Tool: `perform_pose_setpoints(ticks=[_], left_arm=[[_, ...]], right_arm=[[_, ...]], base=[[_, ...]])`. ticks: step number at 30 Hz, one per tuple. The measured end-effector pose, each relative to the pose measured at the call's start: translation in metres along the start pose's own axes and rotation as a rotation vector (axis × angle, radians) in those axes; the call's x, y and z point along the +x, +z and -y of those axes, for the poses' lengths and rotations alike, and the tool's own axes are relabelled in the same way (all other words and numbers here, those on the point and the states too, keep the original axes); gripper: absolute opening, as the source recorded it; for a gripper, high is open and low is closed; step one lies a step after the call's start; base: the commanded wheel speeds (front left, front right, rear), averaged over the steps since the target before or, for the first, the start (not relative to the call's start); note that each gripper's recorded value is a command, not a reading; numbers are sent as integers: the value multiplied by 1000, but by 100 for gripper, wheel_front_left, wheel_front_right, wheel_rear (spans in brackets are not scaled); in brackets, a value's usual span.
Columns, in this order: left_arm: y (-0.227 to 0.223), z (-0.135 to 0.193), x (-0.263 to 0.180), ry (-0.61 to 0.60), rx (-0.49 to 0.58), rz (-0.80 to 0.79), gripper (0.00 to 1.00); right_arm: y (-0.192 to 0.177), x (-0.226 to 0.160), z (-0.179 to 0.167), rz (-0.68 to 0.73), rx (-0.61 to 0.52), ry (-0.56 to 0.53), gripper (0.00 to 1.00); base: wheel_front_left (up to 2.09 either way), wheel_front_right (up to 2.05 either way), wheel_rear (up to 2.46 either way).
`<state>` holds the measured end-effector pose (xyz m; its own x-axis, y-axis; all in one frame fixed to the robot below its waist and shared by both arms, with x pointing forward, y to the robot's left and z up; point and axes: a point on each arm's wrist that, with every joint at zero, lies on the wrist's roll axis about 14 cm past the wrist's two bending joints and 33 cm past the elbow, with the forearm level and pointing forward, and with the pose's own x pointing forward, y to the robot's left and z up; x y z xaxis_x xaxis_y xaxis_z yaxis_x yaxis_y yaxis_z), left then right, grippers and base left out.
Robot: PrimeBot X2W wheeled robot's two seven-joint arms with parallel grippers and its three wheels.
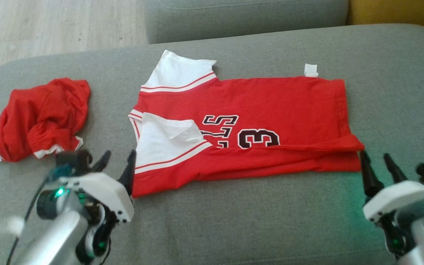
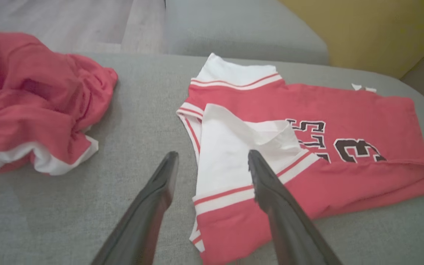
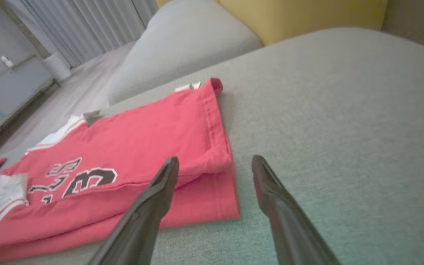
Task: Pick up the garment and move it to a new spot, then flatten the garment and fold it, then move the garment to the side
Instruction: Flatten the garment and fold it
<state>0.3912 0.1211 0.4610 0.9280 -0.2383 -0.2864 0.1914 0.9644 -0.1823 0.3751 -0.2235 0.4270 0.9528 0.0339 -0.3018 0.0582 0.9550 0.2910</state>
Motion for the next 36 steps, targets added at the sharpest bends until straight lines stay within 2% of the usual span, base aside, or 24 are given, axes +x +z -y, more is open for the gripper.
perform_pose_setpoints(ticks=[8,12,16,22,23,25,27,28,29,36], left_arm=[[-60,-10,8,-40,-75,-428,100],[-78,-11,7,-65,-72,-590,100],[-90,-4,6,-101,-76,-688,100],[-95,4,10,-128,-94,-735,100],[-96,4,10,-126,-94,-740,100],[-96,4,11,-126,-106,-755,100],[-95,4,13,-129,-111,-760,59],[-96,3,13,-127,-111,-761,21],[-97,2,13,-123,-113,-764,0],[-90,6,11,-137,-127,-738,0]], right_arm=[[-41,15,12,-279,-24,-68,100],[-53,19,11,-349,-13,-80,100],[-56,21,13,-389,-10,-91,100],[-59,26,12,-421,-15,-91,100],[-58,28,11,-423,-14,-87,96],[-58,31,8,-427,-8,-78,66],[-60,34,1,-442,-12,-60,22],[-60,35,-2,-444,-13,-51,0],[-60,36,-5,-444,-13,-41,0],[-49,36,-15,-386,-19,-7,0]], base=[[0,0,0],[0,0,0],[0,0,0],[0,0,0],[0,0,0],[0,0,0],[0,0,0],[0,0,0],[0,0,0],[0,0,0]])
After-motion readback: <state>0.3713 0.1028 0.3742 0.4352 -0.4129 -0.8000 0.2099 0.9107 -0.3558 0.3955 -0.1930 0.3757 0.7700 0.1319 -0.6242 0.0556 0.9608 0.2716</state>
